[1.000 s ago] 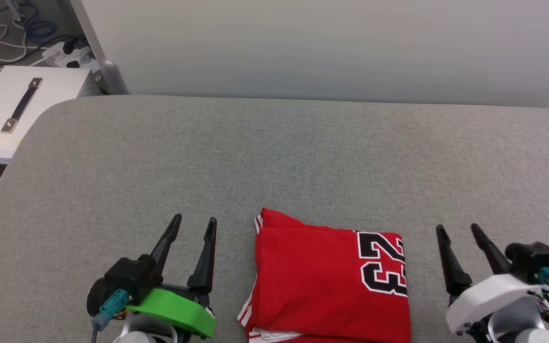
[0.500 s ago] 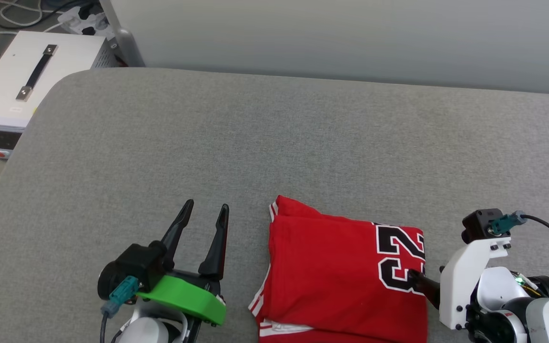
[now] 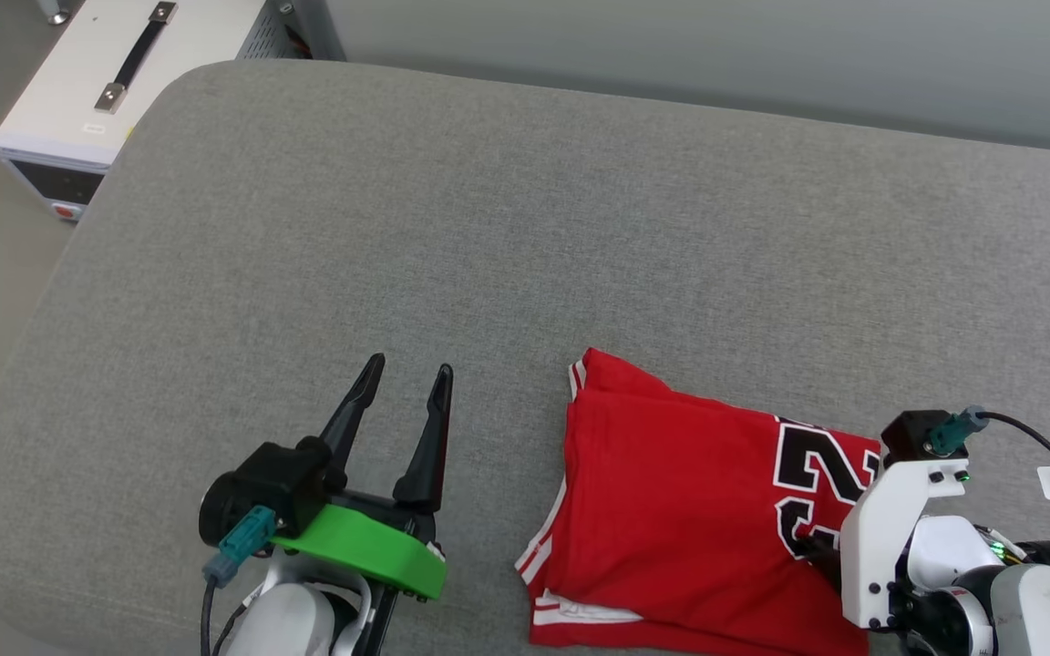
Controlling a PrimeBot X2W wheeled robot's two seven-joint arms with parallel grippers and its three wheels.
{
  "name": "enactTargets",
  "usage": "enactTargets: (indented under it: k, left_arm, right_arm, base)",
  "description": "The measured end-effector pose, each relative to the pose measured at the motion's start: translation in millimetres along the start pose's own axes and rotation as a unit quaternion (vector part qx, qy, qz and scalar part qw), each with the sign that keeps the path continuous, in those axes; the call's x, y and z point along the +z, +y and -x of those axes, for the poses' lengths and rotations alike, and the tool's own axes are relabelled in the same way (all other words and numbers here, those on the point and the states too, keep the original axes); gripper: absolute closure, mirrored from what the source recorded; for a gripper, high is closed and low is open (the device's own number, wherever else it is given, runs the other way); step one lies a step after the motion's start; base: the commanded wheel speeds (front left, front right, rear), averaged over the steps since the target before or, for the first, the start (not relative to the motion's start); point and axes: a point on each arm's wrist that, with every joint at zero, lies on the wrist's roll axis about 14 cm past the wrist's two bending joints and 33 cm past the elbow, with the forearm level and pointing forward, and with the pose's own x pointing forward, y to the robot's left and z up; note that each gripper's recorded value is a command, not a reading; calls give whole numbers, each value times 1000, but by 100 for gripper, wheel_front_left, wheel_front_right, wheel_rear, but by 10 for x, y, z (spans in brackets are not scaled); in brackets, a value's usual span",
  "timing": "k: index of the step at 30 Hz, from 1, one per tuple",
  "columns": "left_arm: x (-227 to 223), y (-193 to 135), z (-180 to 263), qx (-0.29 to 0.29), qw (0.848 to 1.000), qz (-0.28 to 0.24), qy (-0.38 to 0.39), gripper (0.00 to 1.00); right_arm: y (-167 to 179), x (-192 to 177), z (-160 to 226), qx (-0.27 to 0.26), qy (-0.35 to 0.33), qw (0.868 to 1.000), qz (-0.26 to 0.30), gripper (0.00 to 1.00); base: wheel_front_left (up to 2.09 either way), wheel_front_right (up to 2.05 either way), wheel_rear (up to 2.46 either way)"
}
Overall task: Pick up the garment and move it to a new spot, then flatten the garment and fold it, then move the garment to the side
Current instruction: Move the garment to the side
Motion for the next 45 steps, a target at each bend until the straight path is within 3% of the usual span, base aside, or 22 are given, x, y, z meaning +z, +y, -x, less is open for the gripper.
enactTargets:
  k: [4,5,6,7,13,24,35,39,45]
  left_arm:
    - [-28,47,4,8,1000,-2,5,0]
    - [-29,56,2,9,1000,-2,5,0]
    - [-26,64,1,10,1000,-3,5,0]
    - [-25,69,1,11,1000,-3,5,0]
    - [-8,50,17,8,1000,-3,3,0]
    - [6,-309,-31,-48,999,13,-2,0]
    - [-232,-1169,-100,-179,983,39,31,0]
    - [-287,-1434,-166,-219,974,45,37,0]
    - [-332,-1769,-384,-283,958,35,32,0]
  right_arm:
    - [63,-81,-133,9,20,1000,9,0]
    - [87,-103,-160,12,26,1000,12,6]
    - [111,-121,-181,15,31,999,16,80]
    - [124,-119,-192,16,31,999,19,100]
    - [222,-46,-200,28,4,999,34,100]
    - [-143,121,179,-32,-67,988,136,100]
    - [-988,12,940,-137,-81,960,230,100]
    - [-1356,-27,1221,-185,-84,951,233,100]
    - [-2035,84,1622,-278,-101,927,232,100]
  base:
    - [0,0,0]
    - [0,0,0]
    - [0,0,0]
    - [0,0,0]
    - [0,0,0]
    - [0,0,0]
    - [0,0,0]
    - [0,0,0]
    - [0,0,0]
